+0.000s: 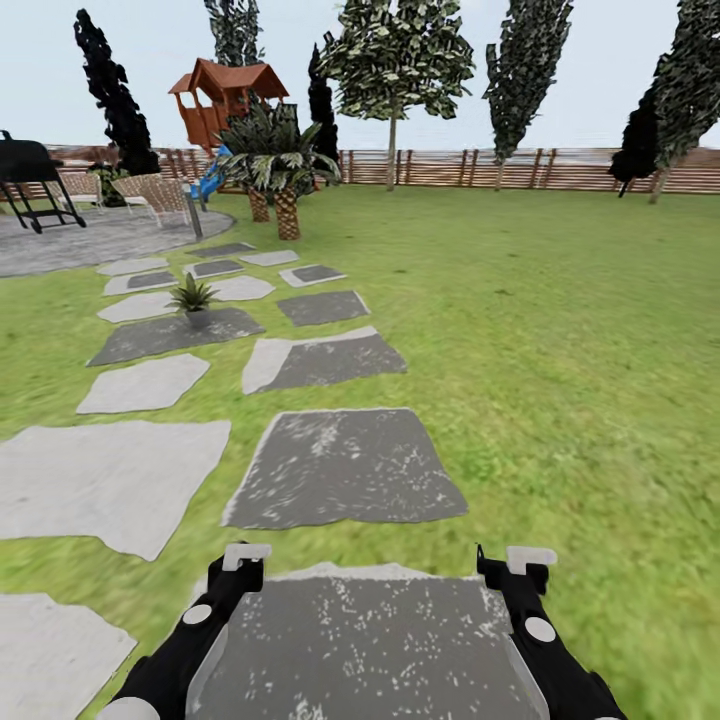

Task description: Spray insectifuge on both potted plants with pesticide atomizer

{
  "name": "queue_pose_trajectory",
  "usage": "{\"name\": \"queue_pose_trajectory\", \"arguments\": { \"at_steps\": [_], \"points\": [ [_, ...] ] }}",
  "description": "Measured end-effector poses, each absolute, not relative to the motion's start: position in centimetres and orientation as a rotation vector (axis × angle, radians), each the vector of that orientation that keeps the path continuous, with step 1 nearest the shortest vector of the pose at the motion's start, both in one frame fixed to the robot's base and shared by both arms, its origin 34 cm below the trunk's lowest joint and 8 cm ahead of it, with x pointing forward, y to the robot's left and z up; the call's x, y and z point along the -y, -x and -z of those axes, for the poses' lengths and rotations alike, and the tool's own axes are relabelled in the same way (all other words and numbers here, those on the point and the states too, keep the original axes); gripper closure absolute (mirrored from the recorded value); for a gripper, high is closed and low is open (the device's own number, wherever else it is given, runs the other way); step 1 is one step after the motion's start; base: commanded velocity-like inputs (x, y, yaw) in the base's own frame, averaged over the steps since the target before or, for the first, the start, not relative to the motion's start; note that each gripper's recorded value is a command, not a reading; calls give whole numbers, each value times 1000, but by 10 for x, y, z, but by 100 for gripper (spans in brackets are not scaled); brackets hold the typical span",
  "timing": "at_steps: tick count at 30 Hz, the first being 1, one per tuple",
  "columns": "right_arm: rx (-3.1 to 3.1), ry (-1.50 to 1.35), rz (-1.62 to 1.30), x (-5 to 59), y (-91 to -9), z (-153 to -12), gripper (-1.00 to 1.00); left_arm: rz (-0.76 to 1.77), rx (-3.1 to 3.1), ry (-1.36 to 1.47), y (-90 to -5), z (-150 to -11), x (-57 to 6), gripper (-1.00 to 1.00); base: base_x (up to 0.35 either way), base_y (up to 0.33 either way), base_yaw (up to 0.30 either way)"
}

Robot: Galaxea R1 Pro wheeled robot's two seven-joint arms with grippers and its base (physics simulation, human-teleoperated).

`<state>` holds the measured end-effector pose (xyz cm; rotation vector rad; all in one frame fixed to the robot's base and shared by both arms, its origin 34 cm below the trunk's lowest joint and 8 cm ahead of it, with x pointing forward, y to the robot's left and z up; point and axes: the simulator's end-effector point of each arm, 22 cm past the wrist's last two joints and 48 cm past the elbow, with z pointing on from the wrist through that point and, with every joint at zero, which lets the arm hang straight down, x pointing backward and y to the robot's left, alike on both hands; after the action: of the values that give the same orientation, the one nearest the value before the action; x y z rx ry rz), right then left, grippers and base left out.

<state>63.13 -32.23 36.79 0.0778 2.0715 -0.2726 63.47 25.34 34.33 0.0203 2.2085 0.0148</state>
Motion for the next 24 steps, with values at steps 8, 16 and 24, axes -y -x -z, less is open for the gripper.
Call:
{"name": "queue_pose_trajectory", "arguments": {
  "at_steps": [8, 16, 24],
  "points": [
    [-2069, -78, 273, 322, -632, -369, -100, -13, -2210, -20, -634, -343, -253, 100, 272, 204, 5],
    [-2068, -78, 272, 322, -632, -369, -100, -12, -2212, -21, -633, -342, -253, 100, 275, 202, 1],
    [-2069, -78, 272, 322, -632, -369, -100, -13, -2211, -20, -633, -342, -253, 100, 288, 170, 191]
  ]
}}
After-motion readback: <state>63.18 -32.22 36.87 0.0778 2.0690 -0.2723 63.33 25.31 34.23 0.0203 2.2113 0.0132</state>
